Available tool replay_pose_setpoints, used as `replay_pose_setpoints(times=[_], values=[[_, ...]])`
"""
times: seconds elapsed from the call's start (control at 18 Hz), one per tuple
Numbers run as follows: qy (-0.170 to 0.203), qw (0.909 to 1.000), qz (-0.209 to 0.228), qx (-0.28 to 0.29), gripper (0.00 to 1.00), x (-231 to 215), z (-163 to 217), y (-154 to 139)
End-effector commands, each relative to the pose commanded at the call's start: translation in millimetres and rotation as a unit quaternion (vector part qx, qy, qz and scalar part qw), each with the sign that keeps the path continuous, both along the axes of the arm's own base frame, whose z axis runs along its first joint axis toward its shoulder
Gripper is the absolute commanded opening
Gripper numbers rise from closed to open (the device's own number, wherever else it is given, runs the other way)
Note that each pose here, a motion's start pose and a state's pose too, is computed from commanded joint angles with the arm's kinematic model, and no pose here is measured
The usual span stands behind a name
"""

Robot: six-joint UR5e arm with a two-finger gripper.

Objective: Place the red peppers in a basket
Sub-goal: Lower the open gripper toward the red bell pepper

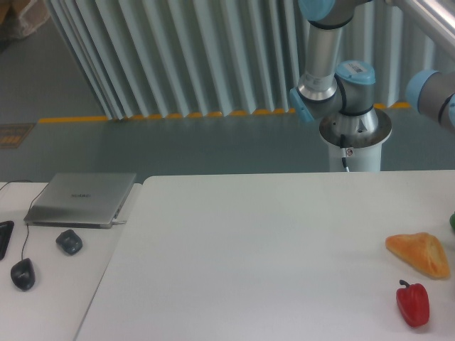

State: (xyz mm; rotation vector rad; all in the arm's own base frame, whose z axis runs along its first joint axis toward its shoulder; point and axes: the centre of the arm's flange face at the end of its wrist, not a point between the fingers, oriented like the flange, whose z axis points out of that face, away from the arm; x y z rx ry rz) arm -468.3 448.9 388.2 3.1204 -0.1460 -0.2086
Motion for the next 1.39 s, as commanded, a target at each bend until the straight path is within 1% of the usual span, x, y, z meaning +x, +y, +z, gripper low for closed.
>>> replay_pose_setpoints(times=[0.06,0.11,0.17,0.22,0.33,0.44,0.61,0.78,0.94,1.06,1.39], values=[[-0.014,0.9962,0.069,0.051,1.00,7.2,1.6,14.4],[-0.021,0.9901,0.111,0.083,1.00,13.1,1.5,25.3],[-0.028,0.9829,0.154,0.097,1.00,20.5,-4.0,34.2],[-0.034,0.9765,0.188,0.100,1.00,26.9,-13.4,40.8],[-0.038,0.9670,0.229,0.106,1.00,39.1,-27.0,56.2],[-0.040,0.9600,0.254,0.110,1.00,42.8,-29.0,58.9],[-0.050,0.9521,0.283,0.104,1.00,49.6,-40.4,55.1],[-0.045,0.9451,0.301,0.119,1.00,56.9,-46.9,71.9],[-0.046,0.9452,0.303,0.113,1.00,58.3,-58.8,81.5],[-0.046,0.9437,0.307,0.115,1.00,57.2,-60.4,87.8],[-0.039,0.9442,0.306,0.116,1.00,45.8,-62.1,98.9]])
